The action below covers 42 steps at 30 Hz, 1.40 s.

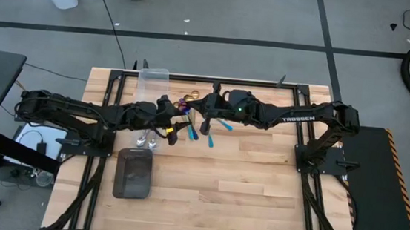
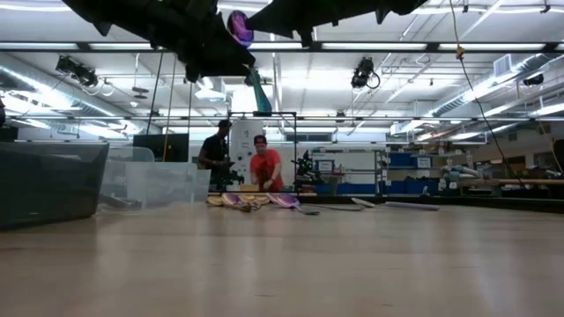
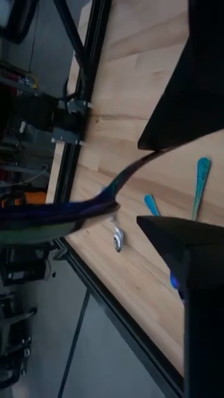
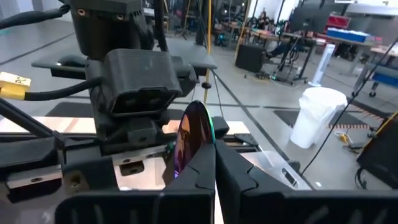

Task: Sort silverware by color (type)
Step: Put the purple spoon into the top transparent bin

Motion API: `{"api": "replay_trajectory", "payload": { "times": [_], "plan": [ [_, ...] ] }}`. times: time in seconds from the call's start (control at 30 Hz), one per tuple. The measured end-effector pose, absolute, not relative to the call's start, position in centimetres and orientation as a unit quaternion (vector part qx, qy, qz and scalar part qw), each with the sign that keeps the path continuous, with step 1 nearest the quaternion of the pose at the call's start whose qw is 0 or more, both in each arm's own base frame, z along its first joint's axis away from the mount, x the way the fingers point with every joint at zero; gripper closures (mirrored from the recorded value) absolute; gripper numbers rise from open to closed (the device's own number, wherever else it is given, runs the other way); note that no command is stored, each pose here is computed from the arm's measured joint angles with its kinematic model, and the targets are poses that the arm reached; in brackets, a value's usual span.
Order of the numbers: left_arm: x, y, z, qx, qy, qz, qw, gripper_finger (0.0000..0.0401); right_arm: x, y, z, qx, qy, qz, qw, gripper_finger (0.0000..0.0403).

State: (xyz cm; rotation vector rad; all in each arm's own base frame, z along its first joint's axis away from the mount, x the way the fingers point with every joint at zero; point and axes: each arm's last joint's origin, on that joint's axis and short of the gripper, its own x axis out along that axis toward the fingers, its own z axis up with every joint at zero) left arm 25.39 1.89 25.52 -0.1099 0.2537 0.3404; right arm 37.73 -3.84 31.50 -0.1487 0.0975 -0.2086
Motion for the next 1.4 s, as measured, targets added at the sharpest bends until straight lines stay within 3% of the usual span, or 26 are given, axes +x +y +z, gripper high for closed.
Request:
{"api": "replay_trajectory", "payload": {
  "times": [0.43, 0.57, 0.97, 1.17, 1.4],
  "plan": [
    [25.5, 1.8, 25.8, -0.052, 0.114, 0.146, 0.981, 0.0385, 37.9, -3.3, 31.6, -0.106, 0.037, -0.098, 0.989, 0.0395],
    [25.3, 2.1, 25.5, -0.047, 0.134, 0.152, 0.978, 0.0388, 37.9, -3.1, 31.4, -0.116, 0.050, -0.097, 0.987, 0.0378],
    [21.7, 5.6, 26.4, -0.054, 0.179, 0.230, 0.955, 0.0389, 36.1, -3.4, 30.6, -0.091, 0.169, -0.147, 0.970, 0.0253],
    [20.3, 8.1, 26.8, -0.068, 0.225, 0.290, 0.928, 0.0389, 35.7, -3.3, 29.1, -0.055, 0.234, -0.150, 0.959, 0.0237],
    [18.8, 11.3, 29.8, -0.084, 0.284, 0.335, 0.894, 0.0389, 35.4, -2.6, 27.4, -0.040, 0.258, -0.150, 0.954, 0.0240]
  ]
}}
